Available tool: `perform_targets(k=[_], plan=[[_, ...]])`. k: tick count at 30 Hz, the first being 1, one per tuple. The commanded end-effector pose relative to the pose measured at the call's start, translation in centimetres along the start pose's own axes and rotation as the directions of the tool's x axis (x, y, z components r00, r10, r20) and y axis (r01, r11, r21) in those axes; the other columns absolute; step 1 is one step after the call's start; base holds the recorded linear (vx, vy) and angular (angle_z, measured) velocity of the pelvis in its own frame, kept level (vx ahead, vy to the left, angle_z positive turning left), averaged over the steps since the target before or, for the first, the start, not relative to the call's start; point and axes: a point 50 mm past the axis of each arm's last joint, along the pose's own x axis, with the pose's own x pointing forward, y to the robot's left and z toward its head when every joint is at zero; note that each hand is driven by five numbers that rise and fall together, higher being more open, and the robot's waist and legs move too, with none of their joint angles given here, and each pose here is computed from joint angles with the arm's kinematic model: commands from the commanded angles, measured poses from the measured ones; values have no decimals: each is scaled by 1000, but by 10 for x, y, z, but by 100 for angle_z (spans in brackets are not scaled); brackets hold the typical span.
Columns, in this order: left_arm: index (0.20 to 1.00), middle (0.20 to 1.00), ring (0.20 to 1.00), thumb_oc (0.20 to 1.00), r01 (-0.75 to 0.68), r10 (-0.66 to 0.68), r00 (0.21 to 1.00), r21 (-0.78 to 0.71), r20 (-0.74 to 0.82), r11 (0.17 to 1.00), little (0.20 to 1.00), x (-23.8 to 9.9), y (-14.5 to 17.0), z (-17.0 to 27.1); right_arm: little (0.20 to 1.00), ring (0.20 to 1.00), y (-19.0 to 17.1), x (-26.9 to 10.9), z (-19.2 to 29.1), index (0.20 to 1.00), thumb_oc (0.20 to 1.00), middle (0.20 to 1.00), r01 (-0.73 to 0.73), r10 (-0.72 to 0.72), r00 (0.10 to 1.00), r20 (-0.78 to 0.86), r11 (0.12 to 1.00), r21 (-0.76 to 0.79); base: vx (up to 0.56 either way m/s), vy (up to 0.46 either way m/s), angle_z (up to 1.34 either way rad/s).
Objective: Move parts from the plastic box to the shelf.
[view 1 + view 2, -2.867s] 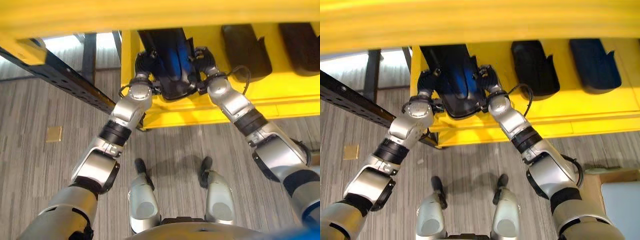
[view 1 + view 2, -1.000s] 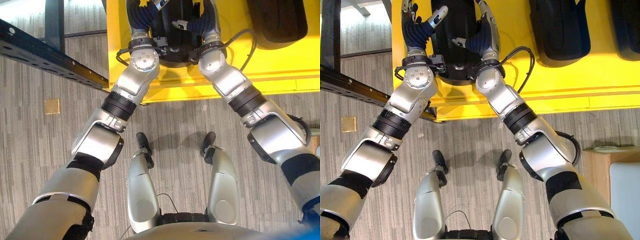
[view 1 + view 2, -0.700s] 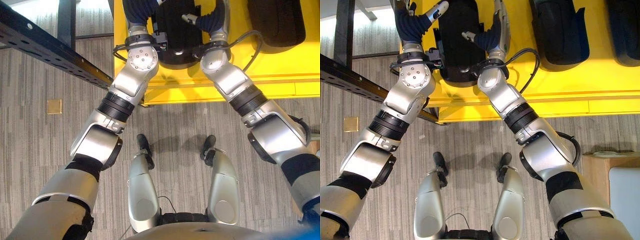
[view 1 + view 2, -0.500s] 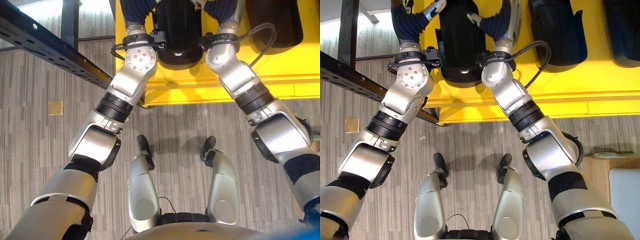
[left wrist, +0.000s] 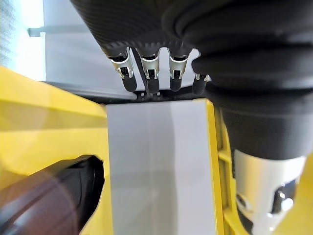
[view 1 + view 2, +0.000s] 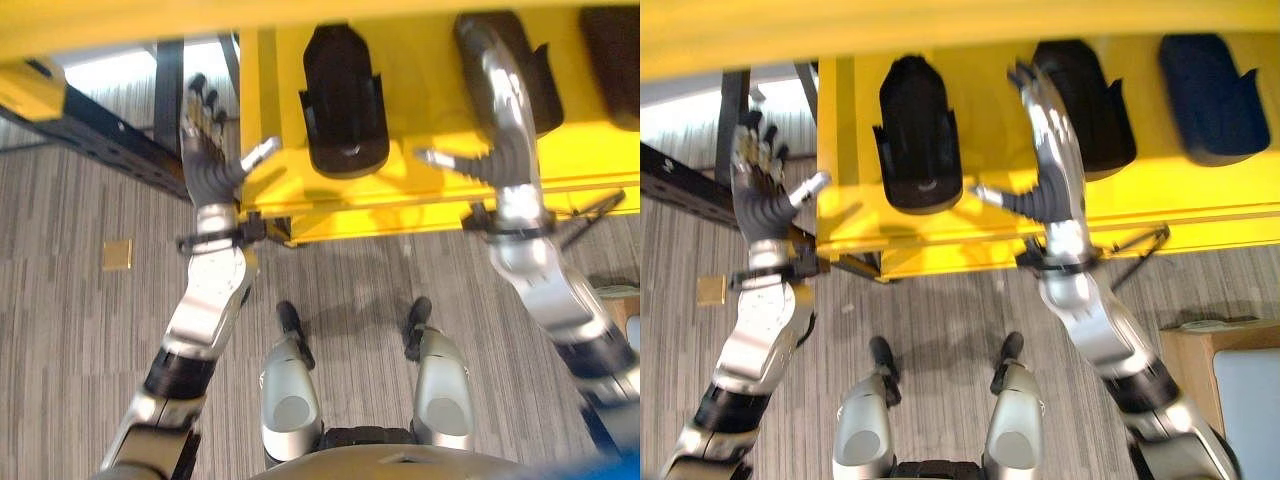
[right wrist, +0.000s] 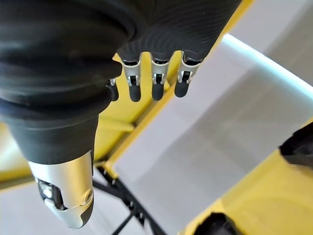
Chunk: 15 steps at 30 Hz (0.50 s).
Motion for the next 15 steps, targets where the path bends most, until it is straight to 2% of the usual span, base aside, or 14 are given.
perform_targets(k=[1, 6, 8, 10, 15], plan=[[1000, 1000, 1000, 1000, 89, -85, 986, -20, 141, 996, 1000, 3, -3, 20, 1000, 1000, -1, 3, 22, 1000, 1000, 1000, -164, 139, 971, 194, 979, 118, 20, 5, -17], [1000, 1000, 1000, 1000, 156, -156, 988, -1, -7, 988, 1000, -15, 6, 0, 1000, 1000, 4, -17, 22, 1000, 1000, 1000, -364, 338, 918, 209, 926, 100, 18, -24, -14], [1000, 1000, 1000, 1000, 160, -159, 987, 9, -29, 987, 1000, -16, 4, -6, 1000, 1000, 10, -21, 28, 1000, 1000, 1000, -464, 433, 864, 259, 882, 75, 27, -19, -11], [1000, 1000, 1000, 1000, 180, -179, 982, 21, -58, 983, 1000, -16, 3, -11, 1000, 1000, 19, -23, 34, 1000, 1000, 1000, -601, 565, 763, 315, 799, 22, 61, -52, 0], [1000, 1000, 1000, 1000, 197, -186, 965, 44, -184, 979, 1000, -21, 15, -25, 1000, 1000, 31, -18, 36, 1000, 1000, 1000, -716, 665, 668, 334, 697, 45, 87, -82, 4]])
